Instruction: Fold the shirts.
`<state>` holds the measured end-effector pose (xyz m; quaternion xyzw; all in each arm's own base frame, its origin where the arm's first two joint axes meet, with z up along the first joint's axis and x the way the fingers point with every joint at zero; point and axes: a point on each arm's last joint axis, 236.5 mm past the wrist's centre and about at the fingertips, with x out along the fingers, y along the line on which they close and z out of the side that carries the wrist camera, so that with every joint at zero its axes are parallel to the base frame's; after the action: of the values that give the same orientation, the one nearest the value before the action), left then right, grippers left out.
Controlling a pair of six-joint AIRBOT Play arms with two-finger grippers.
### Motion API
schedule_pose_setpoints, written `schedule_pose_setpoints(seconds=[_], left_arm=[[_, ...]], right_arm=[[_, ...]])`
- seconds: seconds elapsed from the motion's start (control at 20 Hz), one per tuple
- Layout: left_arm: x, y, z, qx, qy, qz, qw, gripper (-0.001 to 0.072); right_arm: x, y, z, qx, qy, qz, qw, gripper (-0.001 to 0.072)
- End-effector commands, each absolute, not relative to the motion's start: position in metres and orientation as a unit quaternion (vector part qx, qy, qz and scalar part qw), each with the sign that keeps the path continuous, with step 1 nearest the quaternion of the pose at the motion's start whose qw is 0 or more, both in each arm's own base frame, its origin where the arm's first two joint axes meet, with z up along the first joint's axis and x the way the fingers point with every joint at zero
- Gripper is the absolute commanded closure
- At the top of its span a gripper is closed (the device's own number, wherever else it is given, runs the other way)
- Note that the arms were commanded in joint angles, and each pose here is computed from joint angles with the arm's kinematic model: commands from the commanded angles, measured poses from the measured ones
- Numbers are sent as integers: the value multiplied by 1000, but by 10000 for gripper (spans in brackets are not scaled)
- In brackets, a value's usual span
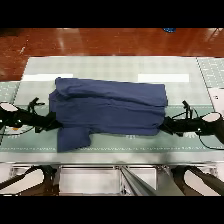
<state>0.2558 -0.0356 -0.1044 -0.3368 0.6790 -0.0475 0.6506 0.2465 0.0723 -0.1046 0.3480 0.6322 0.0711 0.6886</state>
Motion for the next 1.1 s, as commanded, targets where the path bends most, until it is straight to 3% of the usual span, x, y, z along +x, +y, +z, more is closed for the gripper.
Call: schedule_pose_setpoints(seconds=[0.0,0.2,0.35,0.75,1.05], left_arm=[[290,-30,-71,-330,652,-70,679,690],[349,-12,-17,-310,599,-78,734,690],[393,-9,1,-305,578,-85,752,690],[493,-55,-11,-296,580,-124,749,690],[508,-53,-43,-318,602,-110,724,689]], right_arm=[[270,77,-76,310,618,115,713,680],[313,58,-38,279,581,110,756,680],[345,51,-24,277,565,111,770,680],[421,40,-30,317,552,103,764,679],[452,34,-44,330,546,96,764,679]])
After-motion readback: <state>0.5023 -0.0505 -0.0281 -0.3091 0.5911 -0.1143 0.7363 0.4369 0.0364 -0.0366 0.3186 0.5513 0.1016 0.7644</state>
